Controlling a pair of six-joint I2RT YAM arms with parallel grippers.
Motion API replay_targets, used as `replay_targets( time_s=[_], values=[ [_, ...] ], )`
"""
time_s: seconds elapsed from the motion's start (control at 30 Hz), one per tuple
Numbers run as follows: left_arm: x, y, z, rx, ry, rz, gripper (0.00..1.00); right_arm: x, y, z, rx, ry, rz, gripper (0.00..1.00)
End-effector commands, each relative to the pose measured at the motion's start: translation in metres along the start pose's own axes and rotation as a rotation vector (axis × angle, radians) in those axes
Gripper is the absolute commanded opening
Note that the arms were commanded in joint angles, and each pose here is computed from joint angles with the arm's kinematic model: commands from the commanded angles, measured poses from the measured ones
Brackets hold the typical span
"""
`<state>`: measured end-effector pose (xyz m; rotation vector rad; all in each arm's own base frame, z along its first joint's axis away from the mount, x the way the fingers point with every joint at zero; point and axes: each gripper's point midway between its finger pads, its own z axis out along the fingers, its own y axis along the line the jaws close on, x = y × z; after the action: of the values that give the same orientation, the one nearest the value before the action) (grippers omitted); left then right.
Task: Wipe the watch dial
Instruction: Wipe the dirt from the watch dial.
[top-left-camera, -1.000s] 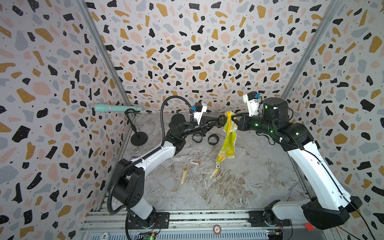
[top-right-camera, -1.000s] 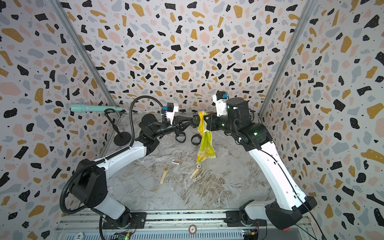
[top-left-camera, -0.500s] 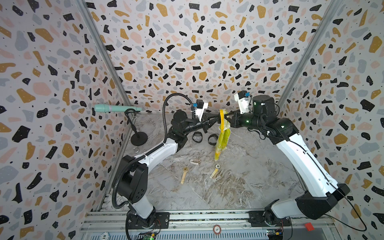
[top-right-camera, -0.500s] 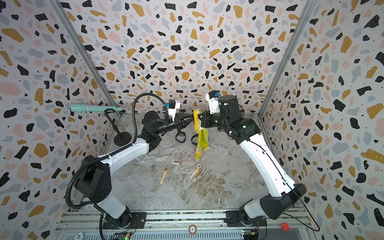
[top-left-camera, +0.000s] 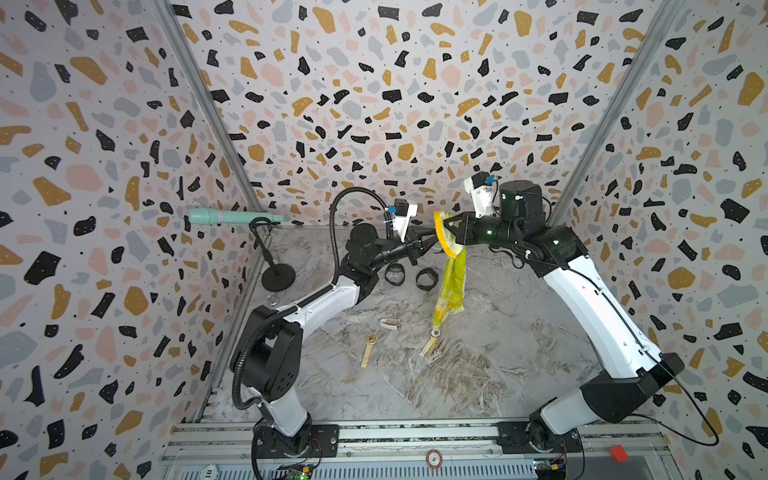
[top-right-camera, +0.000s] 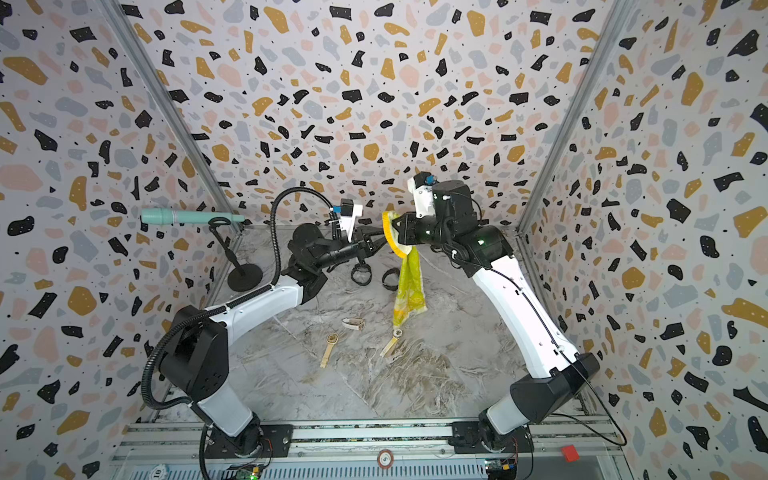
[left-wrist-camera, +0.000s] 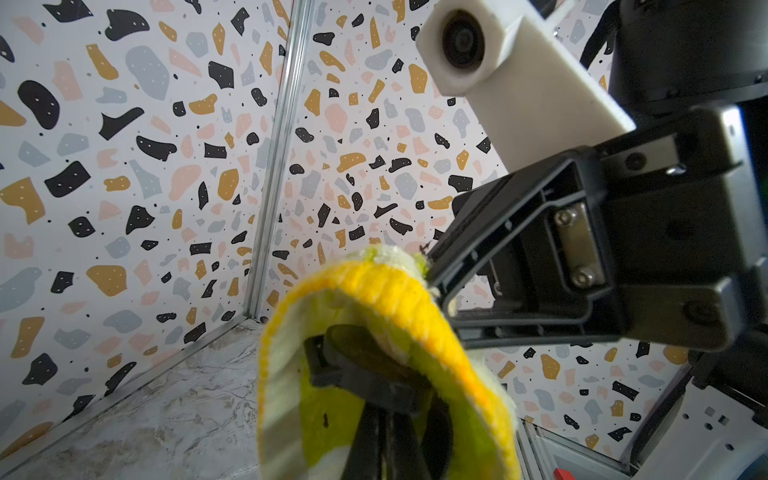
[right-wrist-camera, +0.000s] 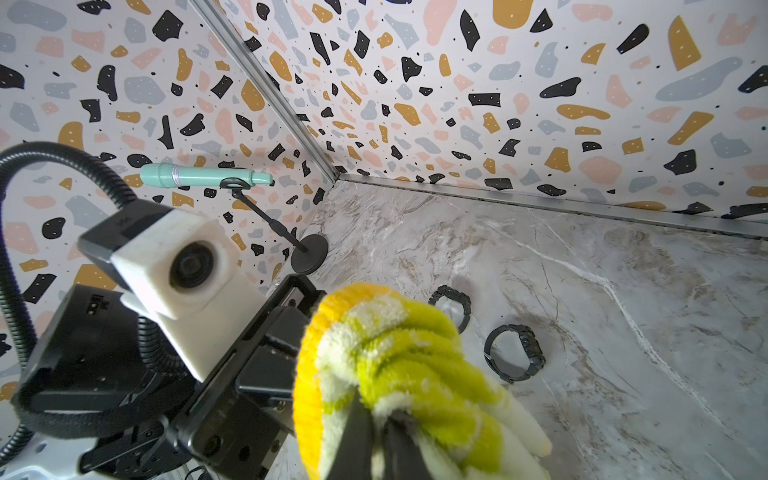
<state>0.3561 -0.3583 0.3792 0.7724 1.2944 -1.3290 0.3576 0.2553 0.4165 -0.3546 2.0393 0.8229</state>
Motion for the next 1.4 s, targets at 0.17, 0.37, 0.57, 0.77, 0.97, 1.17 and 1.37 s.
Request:
replay_targets(
  time_s=[0.17, 0.37, 0.57, 0.77, 0.97, 1.17, 1.37],
  values=[
    [-0.056, -0.065, 0.000, 0.184, -0.129, 0.161, 0.00, 0.000, -0.023, 0.000, 0.051, -0.012, 0.047, 0.00],
    [-0.059, -0.070, -0.002, 0.196, -0.132, 0.164, 0.00, 0.003, -0.041, -0.015, 0.105, -0.027, 0.069, 0.00],
    [-0.053, -0.071, -0.005, 0.201, -0.121, 0.163, 0.00, -0.005, -0.063, -0.048, 0.169, -0.072, 0.083, 0.00],
    [-0.049, -0.068, -0.007, 0.189, -0.105, 0.162, 0.00, -0.008, -0.076, -0.075, 0.217, -0.099, 0.087, 0.00],
    [-0.043, -0.064, -0.007, 0.157, -0.067, 0.184, 0.00, -0.005, -0.084, -0.088, 0.237, -0.111, 0.096, 0.00],
    [-0.020, -0.041, -0.012, 0.063, 0.014, 0.149, 0.00, 0.003, -0.089, -0.094, 0.248, -0.107, 0.105, 0.00],
    [0.018, 0.011, -0.034, -0.101, 0.113, 0.016, 0.00, 0.014, -0.094, -0.092, 0.254, -0.092, 0.109, 0.00]
  ],
)
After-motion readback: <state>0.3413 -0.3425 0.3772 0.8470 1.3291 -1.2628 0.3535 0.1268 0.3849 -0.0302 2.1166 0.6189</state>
